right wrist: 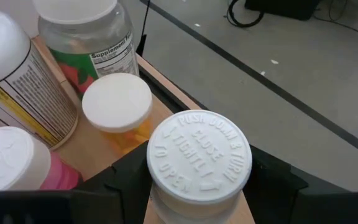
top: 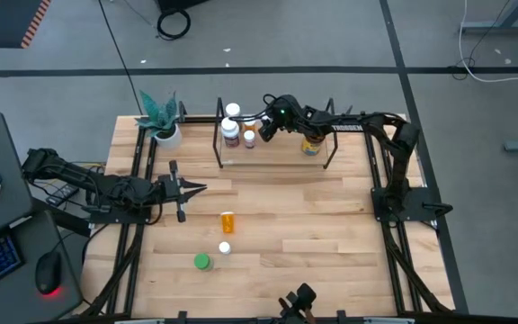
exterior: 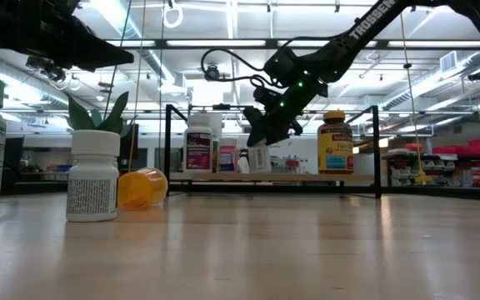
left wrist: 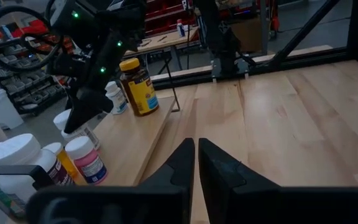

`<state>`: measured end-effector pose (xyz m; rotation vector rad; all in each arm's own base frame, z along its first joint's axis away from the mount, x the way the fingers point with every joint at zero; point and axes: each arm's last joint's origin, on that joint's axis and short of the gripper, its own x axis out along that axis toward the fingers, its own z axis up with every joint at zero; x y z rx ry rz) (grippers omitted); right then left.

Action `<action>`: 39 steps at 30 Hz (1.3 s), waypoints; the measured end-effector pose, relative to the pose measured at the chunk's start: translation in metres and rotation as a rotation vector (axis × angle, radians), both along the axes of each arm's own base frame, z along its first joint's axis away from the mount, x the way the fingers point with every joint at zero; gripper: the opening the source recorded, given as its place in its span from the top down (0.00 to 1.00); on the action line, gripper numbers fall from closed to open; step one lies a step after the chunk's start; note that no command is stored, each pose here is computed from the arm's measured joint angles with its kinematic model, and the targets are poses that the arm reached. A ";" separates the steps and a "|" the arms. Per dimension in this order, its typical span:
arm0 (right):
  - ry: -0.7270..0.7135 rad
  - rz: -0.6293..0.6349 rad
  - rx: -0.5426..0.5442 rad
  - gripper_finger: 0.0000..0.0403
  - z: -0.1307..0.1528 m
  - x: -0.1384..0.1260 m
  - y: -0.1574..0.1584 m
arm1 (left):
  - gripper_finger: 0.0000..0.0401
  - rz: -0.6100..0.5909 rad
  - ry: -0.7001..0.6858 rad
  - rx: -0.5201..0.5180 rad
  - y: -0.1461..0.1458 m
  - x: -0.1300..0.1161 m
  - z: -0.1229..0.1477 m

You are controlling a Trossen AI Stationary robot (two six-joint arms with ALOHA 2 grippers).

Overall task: Pick and place medicine bottles onto shelf by color
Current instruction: Put the right white pill bottle on the shelf, then put the green pill bottle on the shelf

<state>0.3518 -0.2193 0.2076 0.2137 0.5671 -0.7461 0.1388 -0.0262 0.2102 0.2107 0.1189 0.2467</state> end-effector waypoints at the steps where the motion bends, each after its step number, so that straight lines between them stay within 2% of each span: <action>1: 0.001 0.000 0.001 0.45 0.000 0.000 0.000 | 0.93 0.000 0.000 0.000 0.000 0.000 0.000; 7: 0.010 0.000 0.007 0.42 -0.001 0.000 0.000 | 0.91 0.000 0.000 0.000 0.000 0.000 0.000; 16: 0.015 0.006 0.005 0.31 -0.001 0.000 0.001 | 0.92 0.000 0.000 0.000 0.000 0.000 0.000; 25: -0.005 0.026 -0.059 0.26 0.027 -0.004 0.013 | 0.92 0.000 0.000 0.000 0.000 0.000 0.000; 30: -0.021 0.047 -0.112 0.26 0.051 -0.007 0.031 | 0.90 0.000 0.000 0.000 0.000 0.000 0.000; 39: -0.045 0.124 -0.226 0.26 0.089 -0.002 0.094 | 0.93 0.000 0.000 0.000 0.000 0.000 0.000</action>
